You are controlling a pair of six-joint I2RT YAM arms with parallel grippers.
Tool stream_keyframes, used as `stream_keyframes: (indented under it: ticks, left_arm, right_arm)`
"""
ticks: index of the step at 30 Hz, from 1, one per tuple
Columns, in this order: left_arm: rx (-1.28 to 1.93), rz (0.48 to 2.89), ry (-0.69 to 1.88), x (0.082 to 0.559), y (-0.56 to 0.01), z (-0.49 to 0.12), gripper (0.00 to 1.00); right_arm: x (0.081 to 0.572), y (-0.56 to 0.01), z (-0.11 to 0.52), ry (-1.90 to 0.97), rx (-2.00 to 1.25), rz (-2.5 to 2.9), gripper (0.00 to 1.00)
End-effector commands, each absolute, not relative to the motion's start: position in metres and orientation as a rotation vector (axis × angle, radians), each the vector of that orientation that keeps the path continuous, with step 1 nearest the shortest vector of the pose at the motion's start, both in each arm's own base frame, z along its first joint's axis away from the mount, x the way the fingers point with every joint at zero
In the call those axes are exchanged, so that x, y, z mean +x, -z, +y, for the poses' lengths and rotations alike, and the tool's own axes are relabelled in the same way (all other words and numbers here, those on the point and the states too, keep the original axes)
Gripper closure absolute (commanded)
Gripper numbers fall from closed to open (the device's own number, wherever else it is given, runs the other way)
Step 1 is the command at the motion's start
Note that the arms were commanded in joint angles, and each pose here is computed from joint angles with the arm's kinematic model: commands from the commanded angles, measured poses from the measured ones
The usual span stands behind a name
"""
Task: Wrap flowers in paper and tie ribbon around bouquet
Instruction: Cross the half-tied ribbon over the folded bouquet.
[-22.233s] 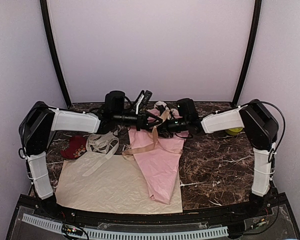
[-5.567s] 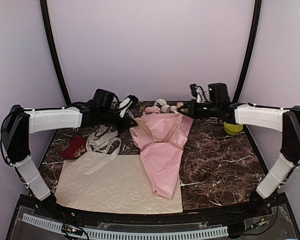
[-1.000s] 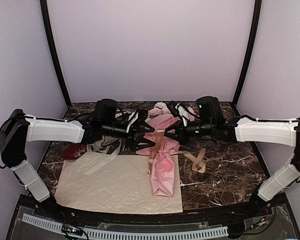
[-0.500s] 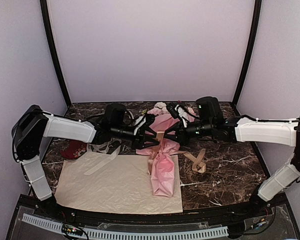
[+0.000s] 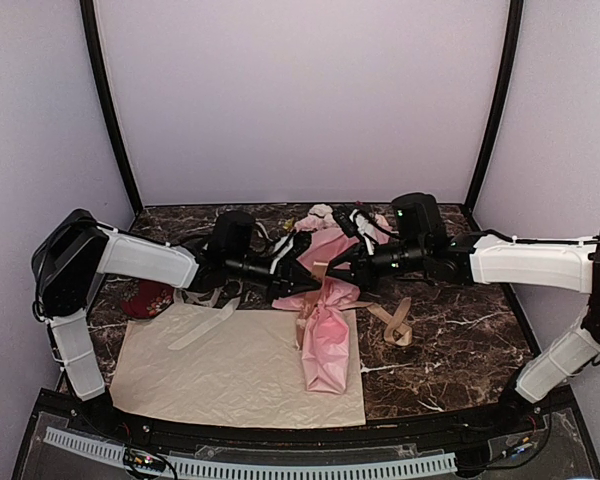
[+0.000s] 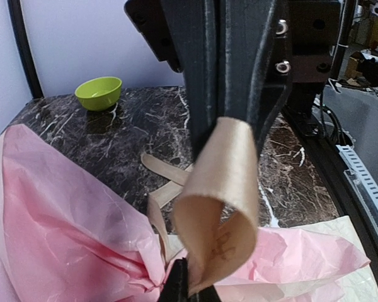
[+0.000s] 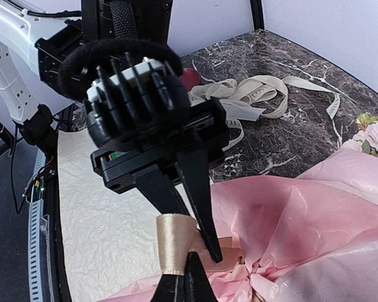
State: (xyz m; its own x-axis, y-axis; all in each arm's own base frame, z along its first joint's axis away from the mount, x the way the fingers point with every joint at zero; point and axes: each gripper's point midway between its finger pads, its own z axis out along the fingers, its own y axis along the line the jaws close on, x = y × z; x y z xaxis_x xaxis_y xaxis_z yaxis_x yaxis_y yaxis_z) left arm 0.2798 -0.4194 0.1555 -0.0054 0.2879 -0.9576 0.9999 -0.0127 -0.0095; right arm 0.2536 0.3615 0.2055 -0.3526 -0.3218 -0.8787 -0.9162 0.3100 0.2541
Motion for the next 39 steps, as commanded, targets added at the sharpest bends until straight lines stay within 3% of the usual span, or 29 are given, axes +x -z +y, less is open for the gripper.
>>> stream_keyframes:
  ticks: [1,4,10,14,24,34,37,38,39]
  left_arm:
    - [1.434,1.369,1.088,0.275,-0.166,-0.422,1.00]
    - [1.407,1.381,1.050,0.278,-0.166,-0.420,1.00]
    - [1.425,1.382,0.900,0.276,-0.158,-0.421,1.00]
    - [1.444,1.383,0.841,0.276,-0.154,-0.418,1.00]
    - [1.490,1.377,0.802,0.270,-0.147,-0.422,1.00]
    - [1.495,1.380,0.784,0.271,-0.149,-0.422,1.00]
    - [1.498,1.385,0.781,0.271,-0.147,-0.421,1.00]
    - [1.499,1.384,0.781,0.271,-0.147,-0.421,1.00]
    - [1.500,1.384,0.781,0.271,-0.147,-0.422,1.00]
  right_arm:
    - [0.257,-0.216,0.367,-1.023,-1.090,1.826,1.00]
    - [0.289,-0.203,0.343,-0.794,-0.920,1.995,0.80]
    - [0.328,-0.168,0.217,-0.288,-0.267,2.322,0.53]
    - [0.307,-0.130,0.172,-0.143,-0.041,2.511,0.47]
    - [0.245,-0.073,0.204,-0.183,-0.067,2.809,0.54]
    - [0.219,-0.030,0.214,-0.159,-0.135,2.931,0.53]
    - [0.219,-0.026,0.217,-0.194,-0.138,2.923,0.62]
    - [0.217,-0.017,0.215,-0.168,-0.146,2.943,0.69]
    - [0.218,-0.015,0.215,-0.153,-0.148,2.945,0.83]
